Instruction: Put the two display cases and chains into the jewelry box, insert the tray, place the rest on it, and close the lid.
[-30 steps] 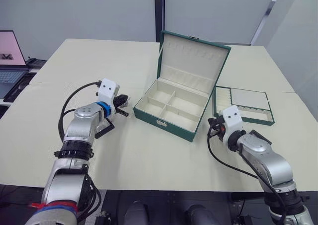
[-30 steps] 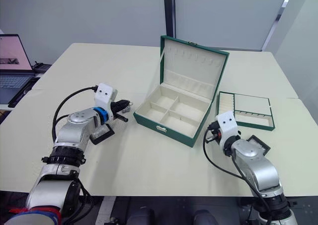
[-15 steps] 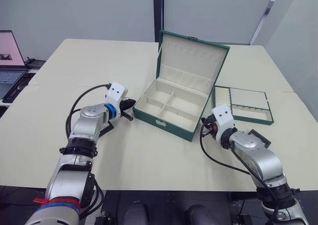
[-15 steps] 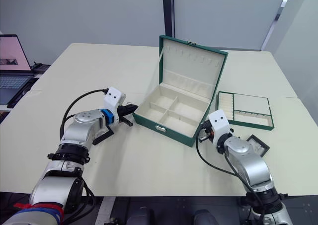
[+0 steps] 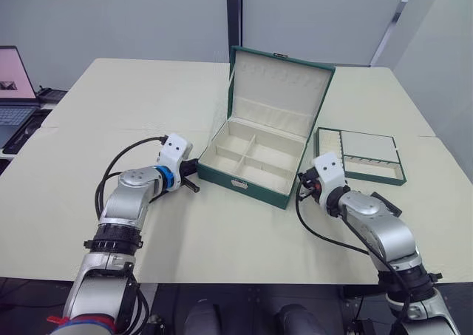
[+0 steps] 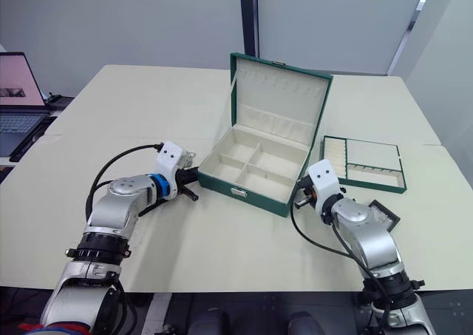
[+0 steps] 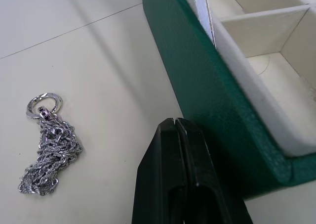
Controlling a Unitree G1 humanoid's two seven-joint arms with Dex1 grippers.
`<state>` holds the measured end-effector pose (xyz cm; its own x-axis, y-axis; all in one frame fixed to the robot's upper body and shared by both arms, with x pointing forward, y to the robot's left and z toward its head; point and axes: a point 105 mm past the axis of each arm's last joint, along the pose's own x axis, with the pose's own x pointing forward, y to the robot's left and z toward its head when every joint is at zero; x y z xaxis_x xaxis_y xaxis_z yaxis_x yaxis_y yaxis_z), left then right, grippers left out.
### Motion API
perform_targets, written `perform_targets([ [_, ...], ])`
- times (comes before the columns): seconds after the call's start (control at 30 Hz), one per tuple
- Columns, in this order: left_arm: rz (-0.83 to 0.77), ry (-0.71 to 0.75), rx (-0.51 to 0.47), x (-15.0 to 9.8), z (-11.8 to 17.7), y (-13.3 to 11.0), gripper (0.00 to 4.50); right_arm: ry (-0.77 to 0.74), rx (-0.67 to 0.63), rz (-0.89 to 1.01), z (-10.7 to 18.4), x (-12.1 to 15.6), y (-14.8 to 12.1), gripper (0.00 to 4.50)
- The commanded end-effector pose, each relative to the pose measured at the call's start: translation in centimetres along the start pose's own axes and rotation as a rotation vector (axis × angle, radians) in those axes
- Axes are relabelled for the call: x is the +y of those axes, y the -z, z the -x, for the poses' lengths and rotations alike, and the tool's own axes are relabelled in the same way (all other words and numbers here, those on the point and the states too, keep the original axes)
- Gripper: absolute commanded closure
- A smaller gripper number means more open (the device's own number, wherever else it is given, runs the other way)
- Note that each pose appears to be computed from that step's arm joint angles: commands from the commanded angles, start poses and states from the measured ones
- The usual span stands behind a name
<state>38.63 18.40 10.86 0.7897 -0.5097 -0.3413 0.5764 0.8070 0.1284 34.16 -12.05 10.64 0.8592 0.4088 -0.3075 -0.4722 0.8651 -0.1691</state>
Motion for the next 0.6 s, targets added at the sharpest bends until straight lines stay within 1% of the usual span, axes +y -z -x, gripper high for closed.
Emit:
perform_targets([
  [0.03, -0.021, 0.038, -0.064, -1.2, 0.5, -1.8, 4.50, -0.045, -0.067, 0.022, -0.1, 0.8, -1.7, 4.48],
  [0.3, -0.002, 0.073, -0.038, -2.9, 1.8, -0.8, 4.50, -0.047, -0.064, 0.026, 0.1, 0.8, -1.4, 4.48],
  [0.6, 0.025, 0.117, -0.025, -4.6, 2.1, -0.2, 4.50, -0.026, -0.064, 0.025, 0.0, 0.4, -1.4, 4.48],
])
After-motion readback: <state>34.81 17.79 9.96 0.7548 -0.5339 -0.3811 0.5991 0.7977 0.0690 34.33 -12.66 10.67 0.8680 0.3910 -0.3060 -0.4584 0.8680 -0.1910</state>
